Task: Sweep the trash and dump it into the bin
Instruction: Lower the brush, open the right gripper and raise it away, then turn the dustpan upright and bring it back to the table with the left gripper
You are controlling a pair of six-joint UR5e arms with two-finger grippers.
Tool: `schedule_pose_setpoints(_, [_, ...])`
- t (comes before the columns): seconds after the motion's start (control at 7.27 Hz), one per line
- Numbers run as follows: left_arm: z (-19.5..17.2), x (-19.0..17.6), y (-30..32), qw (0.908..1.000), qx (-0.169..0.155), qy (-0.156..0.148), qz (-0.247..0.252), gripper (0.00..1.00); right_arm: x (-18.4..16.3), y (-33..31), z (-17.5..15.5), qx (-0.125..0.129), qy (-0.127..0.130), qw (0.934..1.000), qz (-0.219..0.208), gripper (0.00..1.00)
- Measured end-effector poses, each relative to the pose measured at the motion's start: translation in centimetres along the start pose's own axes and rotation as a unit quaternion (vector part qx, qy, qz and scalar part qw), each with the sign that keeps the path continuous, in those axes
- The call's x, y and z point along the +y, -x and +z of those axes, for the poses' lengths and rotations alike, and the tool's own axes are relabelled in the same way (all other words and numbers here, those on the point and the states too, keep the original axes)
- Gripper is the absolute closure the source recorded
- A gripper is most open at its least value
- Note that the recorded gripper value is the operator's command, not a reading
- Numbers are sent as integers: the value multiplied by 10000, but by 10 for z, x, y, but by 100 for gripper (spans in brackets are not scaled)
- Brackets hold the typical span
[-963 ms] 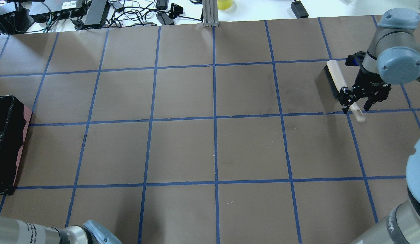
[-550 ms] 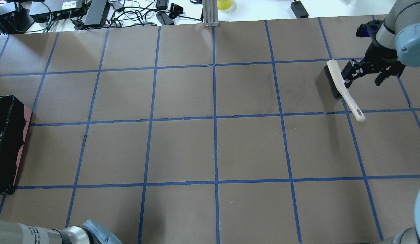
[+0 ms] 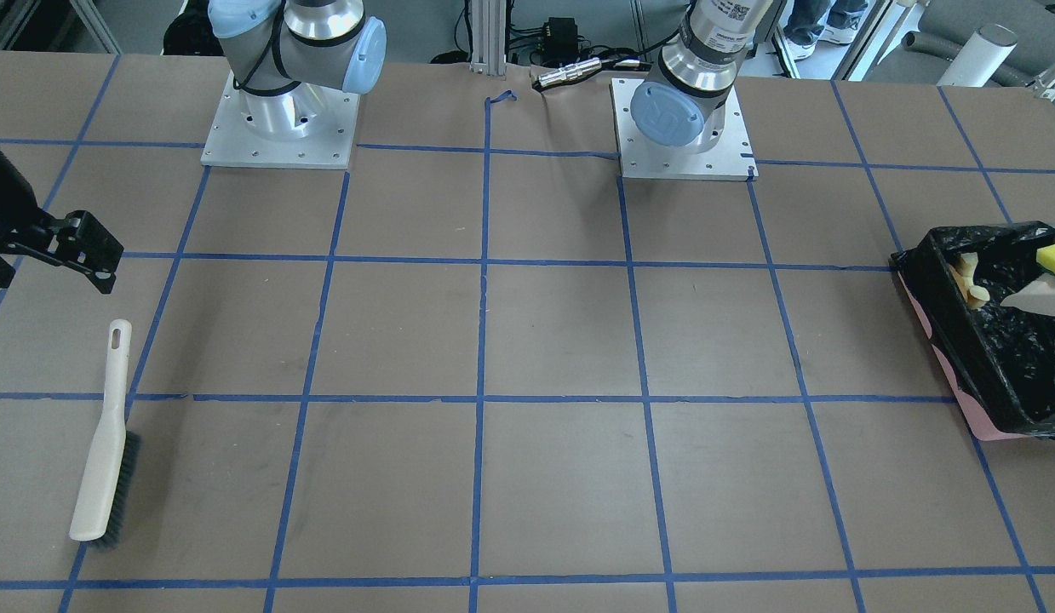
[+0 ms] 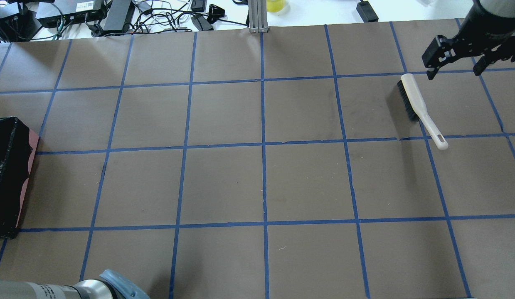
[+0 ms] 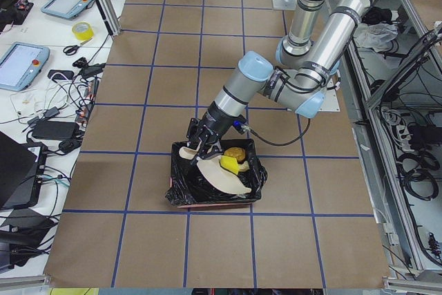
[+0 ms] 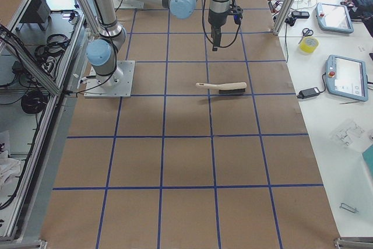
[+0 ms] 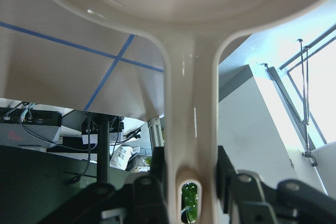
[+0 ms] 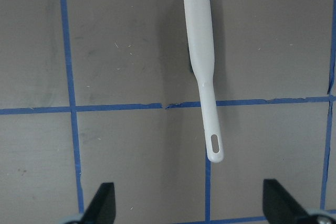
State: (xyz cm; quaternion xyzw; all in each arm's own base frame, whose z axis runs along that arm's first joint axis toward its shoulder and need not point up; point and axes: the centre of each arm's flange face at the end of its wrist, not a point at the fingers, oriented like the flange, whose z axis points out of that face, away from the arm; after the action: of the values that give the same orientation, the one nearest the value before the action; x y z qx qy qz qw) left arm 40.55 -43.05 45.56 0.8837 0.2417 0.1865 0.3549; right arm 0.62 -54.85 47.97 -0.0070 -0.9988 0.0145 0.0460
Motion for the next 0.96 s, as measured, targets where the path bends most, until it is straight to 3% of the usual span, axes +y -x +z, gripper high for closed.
schedule_pose_setpoints(0.28, [-12, -14, 8, 9997, 101, 216, 56, 99, 8, 71, -40, -28, -234, 9997, 59, 0])
schedule_pose_setpoints(0.55, [-22, -17, 11, 9991, 178, 372, 92, 99, 20, 123, -52, -68, -395, 9992, -86, 0])
schedule_pose_setpoints(0.96, [-28, -25, 16, 9992, 180, 360, 78, 100, 28, 135, -72, -219, -791, 9966, -123, 0])
